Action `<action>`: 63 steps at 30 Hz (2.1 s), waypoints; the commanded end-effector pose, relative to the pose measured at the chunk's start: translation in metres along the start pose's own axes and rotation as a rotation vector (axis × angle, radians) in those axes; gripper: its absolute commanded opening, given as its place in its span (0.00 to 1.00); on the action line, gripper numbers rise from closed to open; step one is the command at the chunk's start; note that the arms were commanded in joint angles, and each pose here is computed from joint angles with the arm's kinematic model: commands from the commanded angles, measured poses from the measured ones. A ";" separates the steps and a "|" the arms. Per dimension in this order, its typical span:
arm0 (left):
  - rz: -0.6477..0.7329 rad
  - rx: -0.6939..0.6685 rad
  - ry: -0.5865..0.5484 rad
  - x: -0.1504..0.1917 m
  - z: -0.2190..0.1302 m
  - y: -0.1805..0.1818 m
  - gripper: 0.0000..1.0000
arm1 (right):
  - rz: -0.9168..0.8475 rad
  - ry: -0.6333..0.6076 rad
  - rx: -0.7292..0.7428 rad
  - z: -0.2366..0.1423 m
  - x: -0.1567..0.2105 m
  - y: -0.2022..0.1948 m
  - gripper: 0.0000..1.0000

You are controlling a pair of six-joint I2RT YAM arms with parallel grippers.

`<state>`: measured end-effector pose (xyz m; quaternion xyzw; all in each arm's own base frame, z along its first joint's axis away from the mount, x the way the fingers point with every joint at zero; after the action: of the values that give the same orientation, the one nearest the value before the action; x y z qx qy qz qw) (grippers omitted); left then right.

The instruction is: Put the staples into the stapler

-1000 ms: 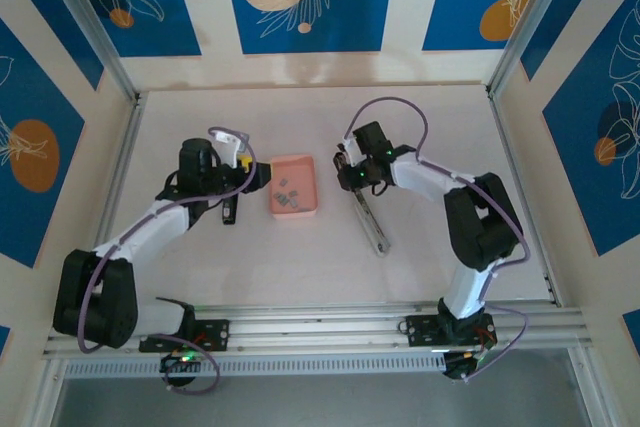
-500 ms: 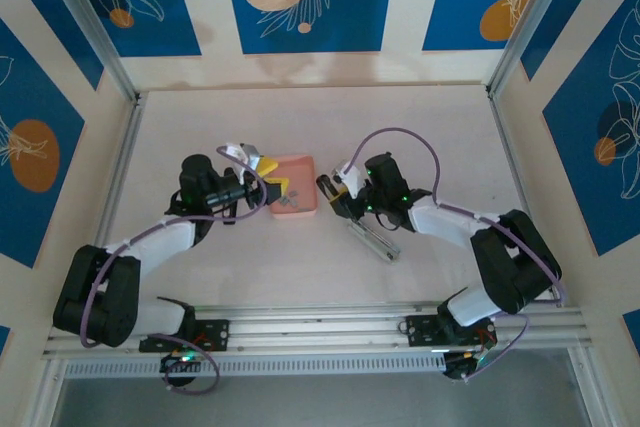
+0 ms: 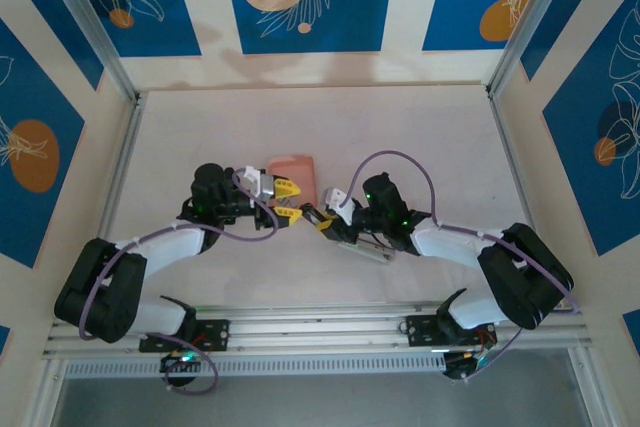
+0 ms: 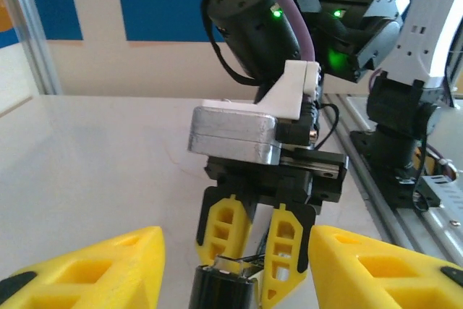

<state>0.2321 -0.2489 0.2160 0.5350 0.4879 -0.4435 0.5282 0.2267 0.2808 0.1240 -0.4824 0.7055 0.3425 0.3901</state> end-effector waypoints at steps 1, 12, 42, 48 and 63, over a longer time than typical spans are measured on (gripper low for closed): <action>0.050 0.085 -0.002 0.006 0.003 -0.016 0.56 | -0.095 -0.108 -0.049 -0.005 -0.026 0.012 0.24; 0.059 0.098 0.094 0.022 0.009 -0.025 0.56 | -0.120 -0.169 -0.113 -0.007 -0.039 0.026 0.24; 0.071 0.101 0.161 0.011 0.010 -0.030 0.21 | -0.008 -0.167 -0.101 -0.015 -0.042 0.032 0.45; 0.095 0.104 0.312 0.010 -0.003 -0.037 0.21 | 0.248 -0.123 -0.007 -0.031 -0.035 0.021 0.54; 0.095 0.146 0.629 0.020 -0.030 -0.040 0.21 | 1.304 0.158 0.210 -0.050 0.046 -0.003 0.48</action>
<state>0.1993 -0.2210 0.1876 0.6842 0.5828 -0.2699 0.3455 0.2180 0.2301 0.1268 -0.0432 0.8933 0.4102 0.1785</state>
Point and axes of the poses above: each hand's point on the last joint's axis, 136 mm out from that joint toward the fingers, its own z axis out along the fingers, its own y axis along the line the jaws close on, x = y × z, the point moved 2 cm from there along -z, back along the fingers, and after that the axes turned 6 degrees about z, right-handed, at the moved point
